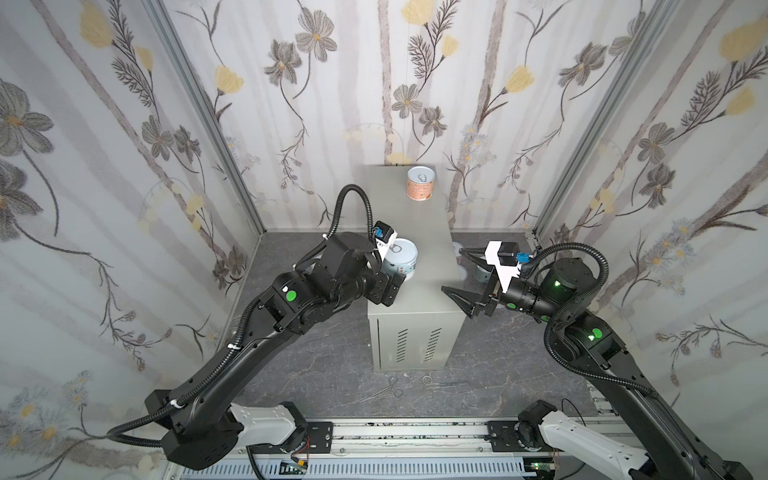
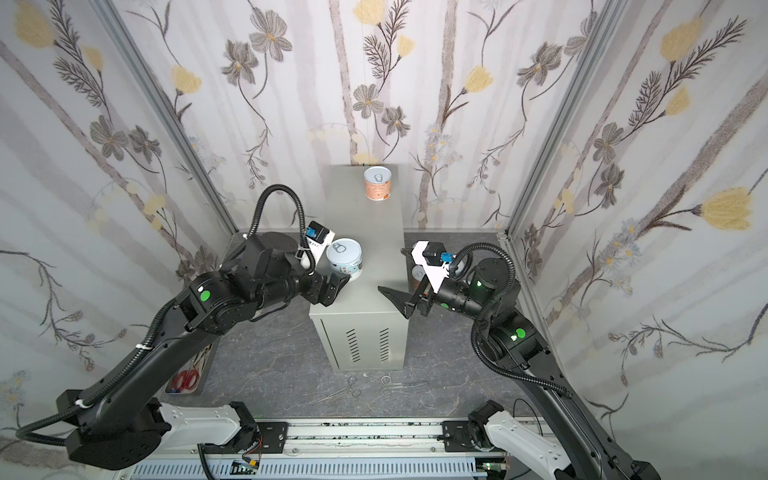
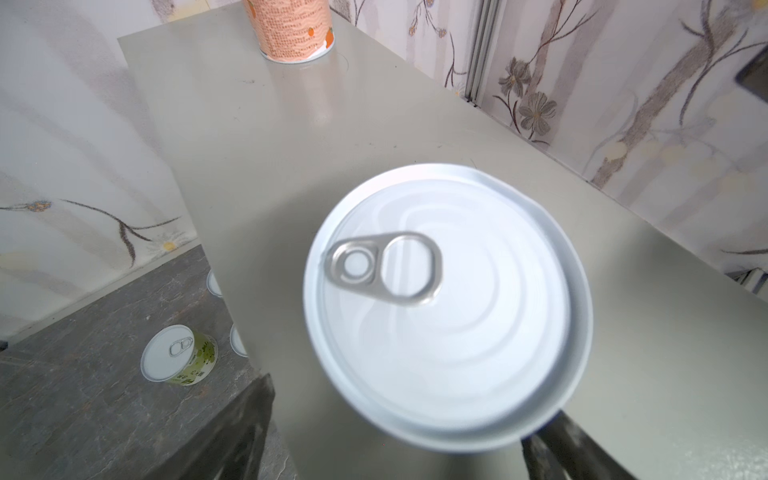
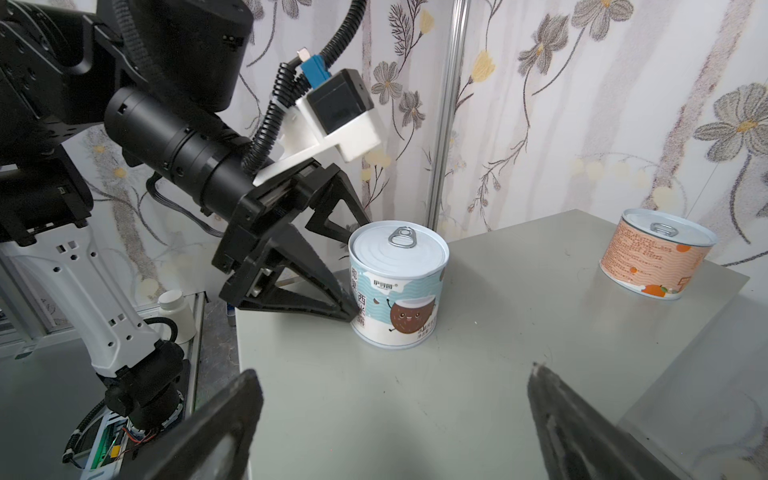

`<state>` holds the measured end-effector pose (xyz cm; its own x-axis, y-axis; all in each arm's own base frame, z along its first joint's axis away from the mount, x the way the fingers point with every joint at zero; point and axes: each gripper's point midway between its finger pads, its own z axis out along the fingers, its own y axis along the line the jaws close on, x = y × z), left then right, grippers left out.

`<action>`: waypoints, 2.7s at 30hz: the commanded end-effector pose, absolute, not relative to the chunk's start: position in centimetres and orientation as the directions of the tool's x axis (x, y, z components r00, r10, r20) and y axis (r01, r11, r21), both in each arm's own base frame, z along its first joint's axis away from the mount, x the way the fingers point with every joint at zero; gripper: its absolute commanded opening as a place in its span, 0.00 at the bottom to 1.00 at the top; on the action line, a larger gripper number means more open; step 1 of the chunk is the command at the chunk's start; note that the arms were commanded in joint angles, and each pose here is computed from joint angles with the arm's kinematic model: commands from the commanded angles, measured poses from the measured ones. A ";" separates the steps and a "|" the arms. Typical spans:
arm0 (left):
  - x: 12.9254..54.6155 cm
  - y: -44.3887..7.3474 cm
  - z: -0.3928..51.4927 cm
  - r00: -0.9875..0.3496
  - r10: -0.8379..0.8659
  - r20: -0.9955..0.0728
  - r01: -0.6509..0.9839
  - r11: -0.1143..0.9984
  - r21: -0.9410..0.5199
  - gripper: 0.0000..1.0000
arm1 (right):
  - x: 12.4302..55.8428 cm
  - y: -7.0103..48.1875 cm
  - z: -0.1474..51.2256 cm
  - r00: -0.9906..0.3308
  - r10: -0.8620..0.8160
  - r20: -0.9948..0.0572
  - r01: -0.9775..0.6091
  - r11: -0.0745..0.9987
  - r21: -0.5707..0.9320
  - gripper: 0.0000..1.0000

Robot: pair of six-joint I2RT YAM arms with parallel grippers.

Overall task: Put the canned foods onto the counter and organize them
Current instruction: 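Lower the light-blue can beside the orange-fruit can while the right gripper follows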

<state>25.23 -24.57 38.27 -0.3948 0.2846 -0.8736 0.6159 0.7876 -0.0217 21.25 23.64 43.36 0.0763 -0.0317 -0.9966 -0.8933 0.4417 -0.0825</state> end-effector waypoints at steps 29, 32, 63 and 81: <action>26.8 -25.0 40.5 -0.067 0.011 -0.998 0.576 0.817 -0.030 0.83 | 26.6 21.0 44.8 0.087 0.014 -0.996 -0.750 0.659 -0.056 1.00; 27.0 -25.2 40.7 -0.047 0.021 -0.999 0.577 0.817 -0.010 0.82 | 26.9 20.6 45.4 0.102 0.010 -0.995 -0.743 0.665 -0.070 1.00; 39.8 -25.9 41.6 -0.026 0.102 -0.994 0.543 0.837 0.071 0.69 | 36.6 21.3 44.8 0.132 -0.012 -0.991 -0.737 0.668 -0.106 1.00; 47.8 -25.7 40.0 -0.063 0.124 -0.990 0.532 0.844 0.071 0.69 | 43.6 22.7 43.3 0.125 -0.036 -0.992 -0.748 0.653 -0.117 0.99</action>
